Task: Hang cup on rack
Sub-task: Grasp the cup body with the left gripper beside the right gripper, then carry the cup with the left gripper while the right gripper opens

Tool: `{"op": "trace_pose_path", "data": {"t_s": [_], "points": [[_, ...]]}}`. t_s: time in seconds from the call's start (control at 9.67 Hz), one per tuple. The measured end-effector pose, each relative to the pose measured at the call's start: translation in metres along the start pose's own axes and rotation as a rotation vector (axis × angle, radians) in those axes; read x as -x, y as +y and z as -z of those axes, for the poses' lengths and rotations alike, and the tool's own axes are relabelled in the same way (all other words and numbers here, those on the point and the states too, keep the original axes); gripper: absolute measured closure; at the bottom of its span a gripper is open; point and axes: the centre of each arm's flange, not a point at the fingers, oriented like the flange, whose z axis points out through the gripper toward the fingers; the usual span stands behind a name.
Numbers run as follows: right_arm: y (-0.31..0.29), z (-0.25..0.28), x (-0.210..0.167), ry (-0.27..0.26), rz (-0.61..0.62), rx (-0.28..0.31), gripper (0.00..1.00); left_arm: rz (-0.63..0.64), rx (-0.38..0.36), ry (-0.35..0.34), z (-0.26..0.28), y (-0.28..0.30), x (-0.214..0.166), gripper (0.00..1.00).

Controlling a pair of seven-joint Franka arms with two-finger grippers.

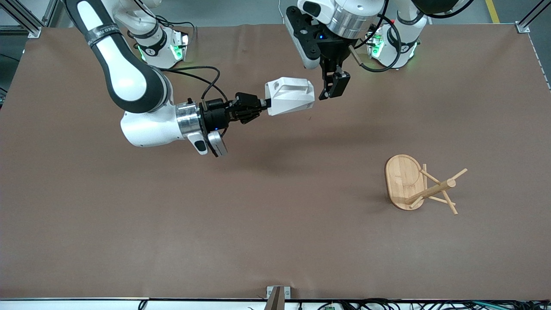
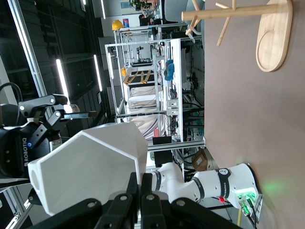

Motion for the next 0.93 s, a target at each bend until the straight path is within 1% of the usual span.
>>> {"op": "trace_pose_path", "data": {"t_s": [0.41, 0.62, 0.72, 0.83, 0.93], "points": [[0.000, -0.009, 0.003, -0.016, -0.001, -0.004, 0.96, -0.018, 0.029, -0.012, -0.016, 0.005, -0.008, 0.00], [-0.002, -0.017, 0.007, -0.030, 0.000, -0.007, 0.96, -0.026, 0.051, -0.023, -0.030, -0.001, -0.009, 0.00], [-0.001, -0.017, 0.007, -0.029, -0.001, -0.006, 0.96, -0.039, 0.055, -0.024, -0.032, -0.003, -0.009, 0.00], [-0.001, -0.018, 0.007, -0.029, -0.002, -0.006, 0.96, -0.050, 0.056, -0.024, -0.033, -0.004, -0.009, 0.02], [-0.001, -0.017, 0.006, -0.027, -0.002, -0.006, 0.96, -0.053, 0.056, -0.024, -0.032, -0.004, -0.009, 0.09]]}}
